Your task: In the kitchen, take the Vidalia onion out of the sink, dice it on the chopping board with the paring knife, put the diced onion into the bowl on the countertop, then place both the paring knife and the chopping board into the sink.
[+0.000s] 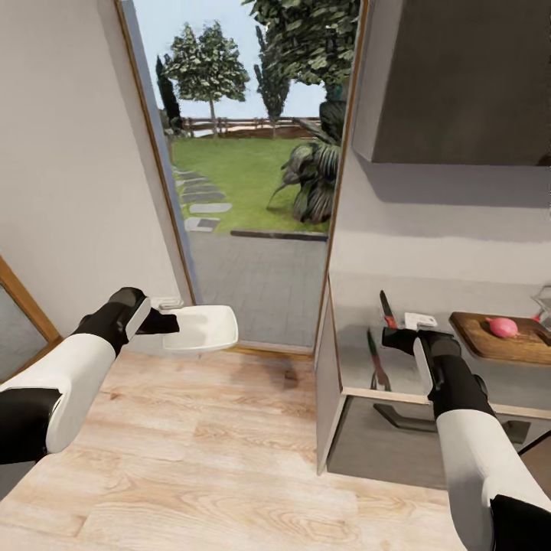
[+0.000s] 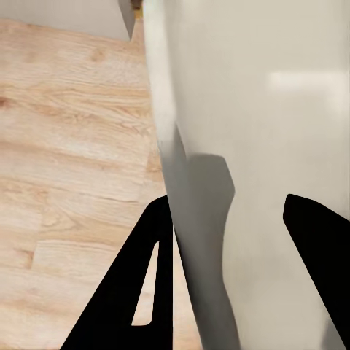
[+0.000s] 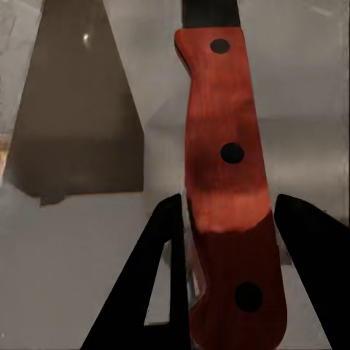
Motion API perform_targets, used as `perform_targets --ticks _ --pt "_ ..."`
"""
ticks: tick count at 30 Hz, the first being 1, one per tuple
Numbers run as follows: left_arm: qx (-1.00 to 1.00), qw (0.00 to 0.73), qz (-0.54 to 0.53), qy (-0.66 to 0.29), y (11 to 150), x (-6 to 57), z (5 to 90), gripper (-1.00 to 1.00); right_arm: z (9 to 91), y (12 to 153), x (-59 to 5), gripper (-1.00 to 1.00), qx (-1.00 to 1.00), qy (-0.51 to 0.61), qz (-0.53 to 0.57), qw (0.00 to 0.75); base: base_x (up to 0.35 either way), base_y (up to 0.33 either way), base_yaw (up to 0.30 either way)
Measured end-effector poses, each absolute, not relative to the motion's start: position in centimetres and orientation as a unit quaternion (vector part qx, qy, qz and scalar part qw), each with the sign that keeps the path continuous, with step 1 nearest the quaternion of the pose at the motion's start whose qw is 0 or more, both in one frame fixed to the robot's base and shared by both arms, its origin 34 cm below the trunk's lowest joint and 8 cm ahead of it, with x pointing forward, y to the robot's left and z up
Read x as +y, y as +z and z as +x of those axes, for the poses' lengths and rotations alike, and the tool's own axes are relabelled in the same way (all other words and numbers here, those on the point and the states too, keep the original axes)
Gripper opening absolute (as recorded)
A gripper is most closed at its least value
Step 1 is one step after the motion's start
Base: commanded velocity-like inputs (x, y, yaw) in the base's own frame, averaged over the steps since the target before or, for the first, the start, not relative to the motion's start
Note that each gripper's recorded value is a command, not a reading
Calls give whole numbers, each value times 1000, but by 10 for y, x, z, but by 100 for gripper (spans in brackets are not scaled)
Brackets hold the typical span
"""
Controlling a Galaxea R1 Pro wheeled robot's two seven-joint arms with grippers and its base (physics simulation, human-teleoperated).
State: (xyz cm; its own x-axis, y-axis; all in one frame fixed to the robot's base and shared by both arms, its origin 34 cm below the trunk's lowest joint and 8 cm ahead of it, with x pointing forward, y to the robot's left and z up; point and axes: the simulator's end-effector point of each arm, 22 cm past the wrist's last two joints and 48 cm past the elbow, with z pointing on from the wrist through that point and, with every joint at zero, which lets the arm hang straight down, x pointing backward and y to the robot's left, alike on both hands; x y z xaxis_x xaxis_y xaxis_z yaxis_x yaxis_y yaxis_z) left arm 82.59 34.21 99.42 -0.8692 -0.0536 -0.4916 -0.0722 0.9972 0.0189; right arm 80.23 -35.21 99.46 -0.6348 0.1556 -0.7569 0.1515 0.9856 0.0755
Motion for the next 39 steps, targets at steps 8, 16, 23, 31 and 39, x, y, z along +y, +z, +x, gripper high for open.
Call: perform_targets --ticks 8,16,23,31,39 --pt "964 265 -28 10 1006 330 829 -100 807 1069 -385 -100 878 -38 84 470 0 0 0" --pt "961 275 -21 6 1018 318 832 -100 800 1111 -422 -100 862 -95 79 491 11 -14 0" --pt "960 281 -19 3 1026 312 832 -100 795 1120 -433 -100 860 -122 74 490 152 -195 0" --pt "958 286 -12 -4 1034 297 833 -100 794 1128 -433 -100 857 -123 74 495 140 -261 0" --pt "957 292 -4 0 1043 291 833 -100 792 1137 -433 -100 854 -122 75 500 -63 -315 0"
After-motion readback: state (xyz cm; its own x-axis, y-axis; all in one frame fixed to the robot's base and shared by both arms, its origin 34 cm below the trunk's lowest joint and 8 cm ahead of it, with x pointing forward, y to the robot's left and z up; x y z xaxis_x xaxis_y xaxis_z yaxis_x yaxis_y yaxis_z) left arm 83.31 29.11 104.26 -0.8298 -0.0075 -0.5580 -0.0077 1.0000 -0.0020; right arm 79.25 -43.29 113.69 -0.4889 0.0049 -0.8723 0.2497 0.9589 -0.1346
